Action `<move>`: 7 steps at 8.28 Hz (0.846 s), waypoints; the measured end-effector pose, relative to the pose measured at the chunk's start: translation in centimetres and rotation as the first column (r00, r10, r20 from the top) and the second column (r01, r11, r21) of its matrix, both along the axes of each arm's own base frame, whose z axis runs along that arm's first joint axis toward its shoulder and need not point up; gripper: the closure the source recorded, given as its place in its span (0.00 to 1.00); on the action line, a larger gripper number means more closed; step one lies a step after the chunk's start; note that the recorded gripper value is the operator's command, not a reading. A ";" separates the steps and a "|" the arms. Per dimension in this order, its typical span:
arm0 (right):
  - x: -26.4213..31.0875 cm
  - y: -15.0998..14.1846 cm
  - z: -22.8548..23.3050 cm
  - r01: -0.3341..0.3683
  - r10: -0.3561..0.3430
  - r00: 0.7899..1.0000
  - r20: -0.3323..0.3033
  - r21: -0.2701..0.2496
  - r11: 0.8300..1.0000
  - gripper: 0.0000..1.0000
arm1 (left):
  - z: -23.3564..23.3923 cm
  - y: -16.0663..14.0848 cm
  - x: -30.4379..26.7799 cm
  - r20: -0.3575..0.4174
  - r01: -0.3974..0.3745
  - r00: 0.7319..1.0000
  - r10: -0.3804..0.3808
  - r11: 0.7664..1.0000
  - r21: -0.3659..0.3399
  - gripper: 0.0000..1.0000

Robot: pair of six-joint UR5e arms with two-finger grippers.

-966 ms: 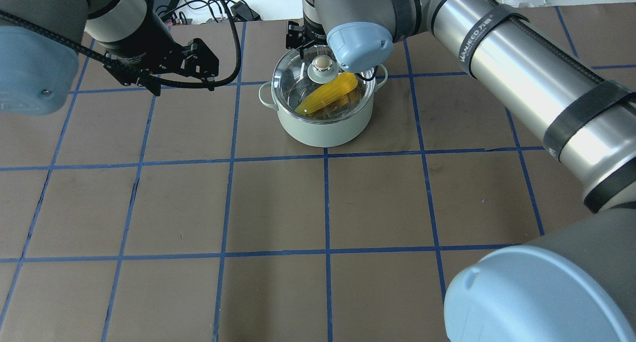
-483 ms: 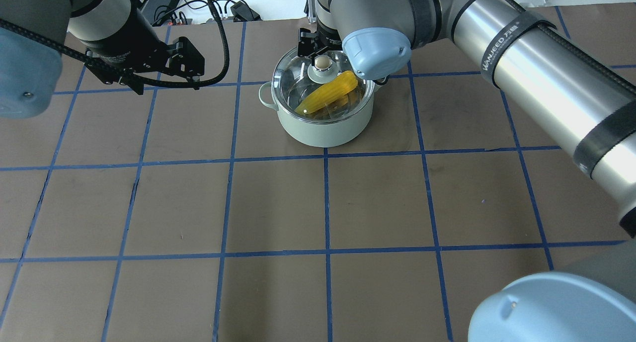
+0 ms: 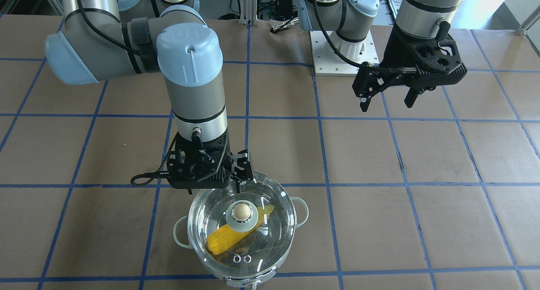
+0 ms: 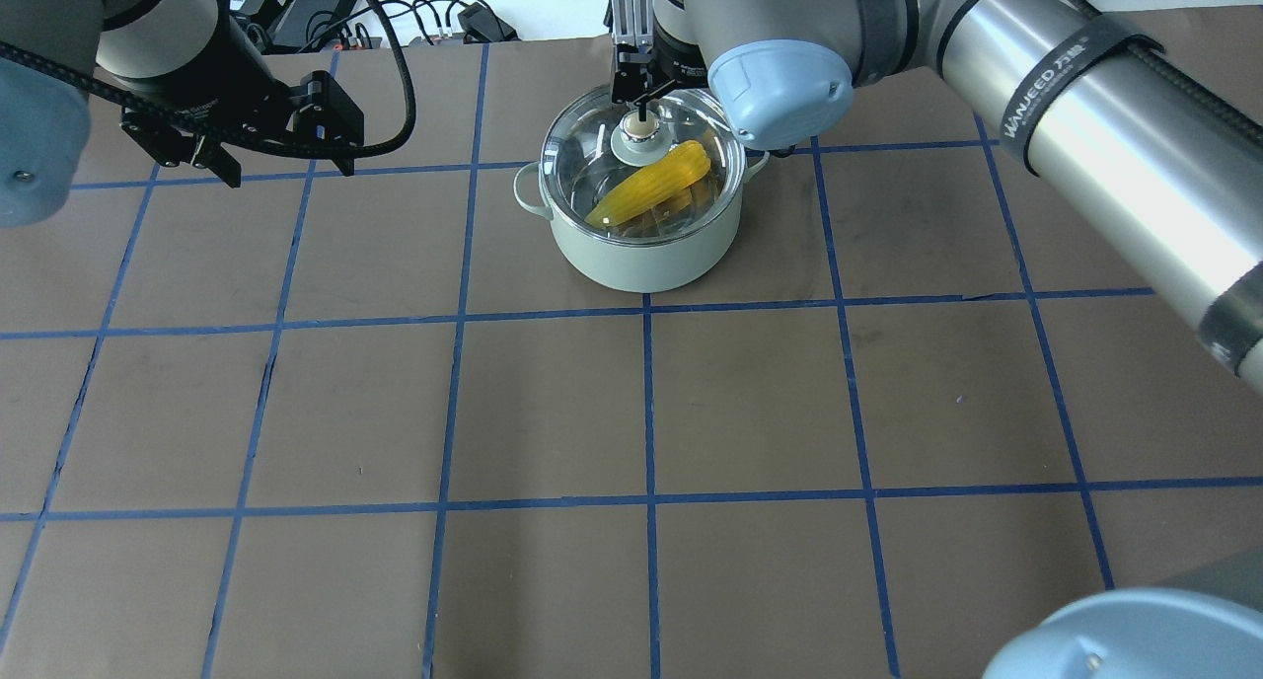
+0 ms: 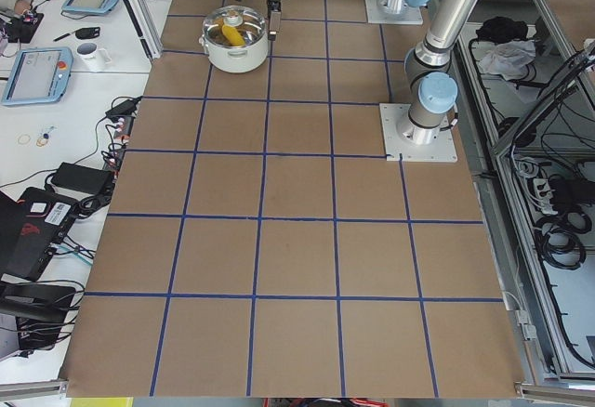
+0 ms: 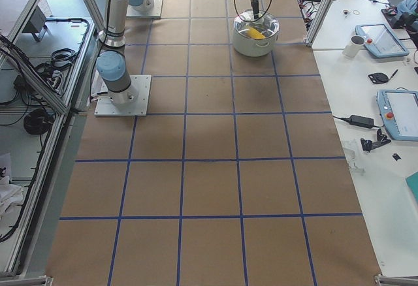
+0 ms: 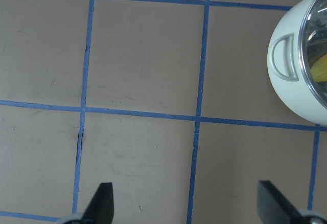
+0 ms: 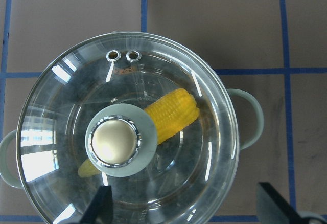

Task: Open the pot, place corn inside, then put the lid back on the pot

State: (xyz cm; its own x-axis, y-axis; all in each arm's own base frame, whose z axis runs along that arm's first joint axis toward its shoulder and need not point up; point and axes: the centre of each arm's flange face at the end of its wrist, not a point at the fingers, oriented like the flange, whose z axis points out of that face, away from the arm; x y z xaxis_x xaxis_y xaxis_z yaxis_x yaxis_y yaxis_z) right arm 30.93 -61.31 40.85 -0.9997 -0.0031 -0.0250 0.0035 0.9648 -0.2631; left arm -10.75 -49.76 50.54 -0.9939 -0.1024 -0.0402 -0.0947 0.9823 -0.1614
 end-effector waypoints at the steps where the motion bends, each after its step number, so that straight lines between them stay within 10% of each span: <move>1: -1.9 0.7 2.1 0.006 -0.005 1.000 -0.007 0.011 1.000 0.00 | -0.1 0.0 0.1 0.000 -0.002 1.000 0.002 1.000 0.004 0.00; 7: -9.7 7.9 9.8 0.020 -0.017 0.999 -0.045 0.074 0.997 0.00 | -0.1 0.2 0.1 0.000 -0.010 1.000 0.010 1.000 0.005 0.00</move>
